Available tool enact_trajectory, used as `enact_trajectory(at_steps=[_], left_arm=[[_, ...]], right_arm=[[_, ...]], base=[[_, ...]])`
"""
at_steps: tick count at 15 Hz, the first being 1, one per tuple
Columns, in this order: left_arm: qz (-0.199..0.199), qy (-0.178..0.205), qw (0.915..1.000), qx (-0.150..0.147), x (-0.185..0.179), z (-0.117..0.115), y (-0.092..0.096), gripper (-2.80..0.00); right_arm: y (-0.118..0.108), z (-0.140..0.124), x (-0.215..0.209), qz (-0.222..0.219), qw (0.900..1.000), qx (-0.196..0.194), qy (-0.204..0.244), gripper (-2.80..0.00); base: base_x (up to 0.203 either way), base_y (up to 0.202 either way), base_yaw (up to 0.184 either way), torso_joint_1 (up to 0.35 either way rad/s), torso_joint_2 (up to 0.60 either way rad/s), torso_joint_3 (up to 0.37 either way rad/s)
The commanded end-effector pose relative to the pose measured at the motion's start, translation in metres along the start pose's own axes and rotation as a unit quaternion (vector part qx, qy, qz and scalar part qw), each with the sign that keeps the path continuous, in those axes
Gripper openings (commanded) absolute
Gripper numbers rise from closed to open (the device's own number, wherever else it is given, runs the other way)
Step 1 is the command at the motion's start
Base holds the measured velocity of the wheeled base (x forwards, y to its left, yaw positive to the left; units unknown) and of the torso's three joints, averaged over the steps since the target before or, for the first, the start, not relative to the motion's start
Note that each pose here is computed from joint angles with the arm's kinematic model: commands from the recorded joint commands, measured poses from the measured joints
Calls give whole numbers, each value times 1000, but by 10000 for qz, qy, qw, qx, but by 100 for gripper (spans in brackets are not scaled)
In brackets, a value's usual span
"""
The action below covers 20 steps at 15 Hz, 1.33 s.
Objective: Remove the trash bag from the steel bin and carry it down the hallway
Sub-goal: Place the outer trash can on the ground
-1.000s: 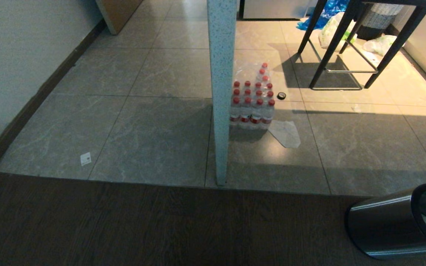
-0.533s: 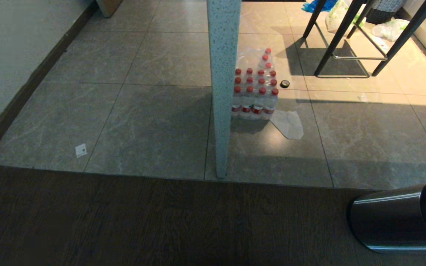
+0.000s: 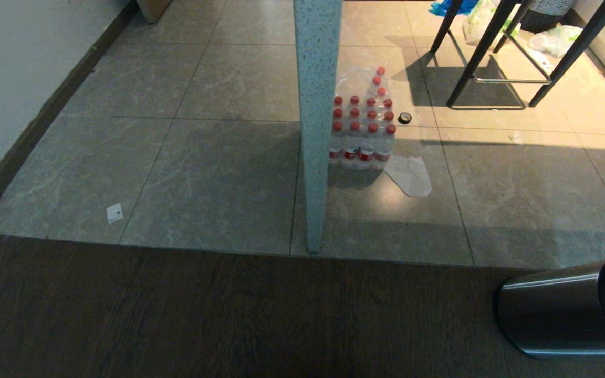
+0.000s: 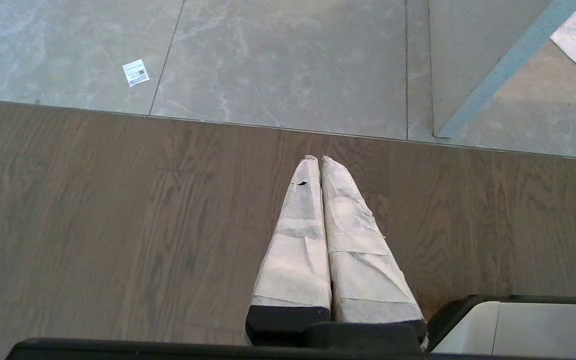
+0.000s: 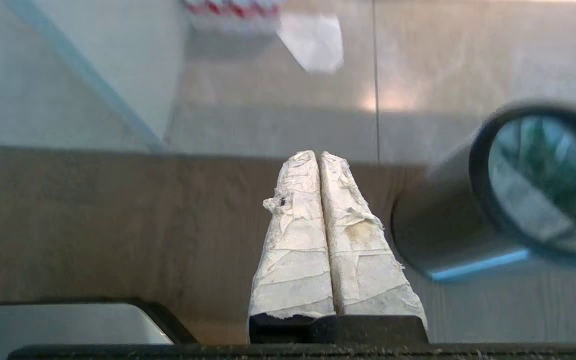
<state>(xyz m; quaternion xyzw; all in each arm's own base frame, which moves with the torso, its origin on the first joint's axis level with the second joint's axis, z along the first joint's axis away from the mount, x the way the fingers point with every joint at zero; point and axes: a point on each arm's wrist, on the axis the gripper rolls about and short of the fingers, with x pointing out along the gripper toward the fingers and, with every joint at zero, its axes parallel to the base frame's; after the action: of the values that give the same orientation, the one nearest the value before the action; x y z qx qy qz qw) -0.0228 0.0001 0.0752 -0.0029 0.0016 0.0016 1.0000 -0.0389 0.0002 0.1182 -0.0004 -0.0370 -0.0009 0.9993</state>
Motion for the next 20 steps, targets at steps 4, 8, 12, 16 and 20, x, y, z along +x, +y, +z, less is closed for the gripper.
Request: enact_trajectory(at_steps=[4, 8, 12, 16, 20], left_arm=[[-1, -1, 10000, -2, 0, 0, 0, -280], [-1, -1, 10000, -2, 0, 0, 0, -280], [-1, -1, 10000, -2, 0, 0, 0, -280], [-1, -1, 10000, -2, 0, 0, 0, -280], [-1, -1, 10000, -2, 0, 0, 0, -280]], right_arm=[[-6, 80, -8, -1237, 9863, -114, 1090, -280], [-11, 114, 26, -2152, 9565, -410, 1928, -280], [-10, 118, 79, -2379, 9322, -185, 2723, -280], [-11, 94, 131, -2653, 8937, 215, 3613, -280], [-24, 68, 188, -3023, 8693, 347, 3896, -280]], base=[[0, 0, 0, 0, 0, 0], [0, 0, 0, 0, 0, 0], [0, 0, 0, 0, 0, 0], [0, 0, 0, 0, 0, 0], [0, 0, 0, 0, 0, 0]])
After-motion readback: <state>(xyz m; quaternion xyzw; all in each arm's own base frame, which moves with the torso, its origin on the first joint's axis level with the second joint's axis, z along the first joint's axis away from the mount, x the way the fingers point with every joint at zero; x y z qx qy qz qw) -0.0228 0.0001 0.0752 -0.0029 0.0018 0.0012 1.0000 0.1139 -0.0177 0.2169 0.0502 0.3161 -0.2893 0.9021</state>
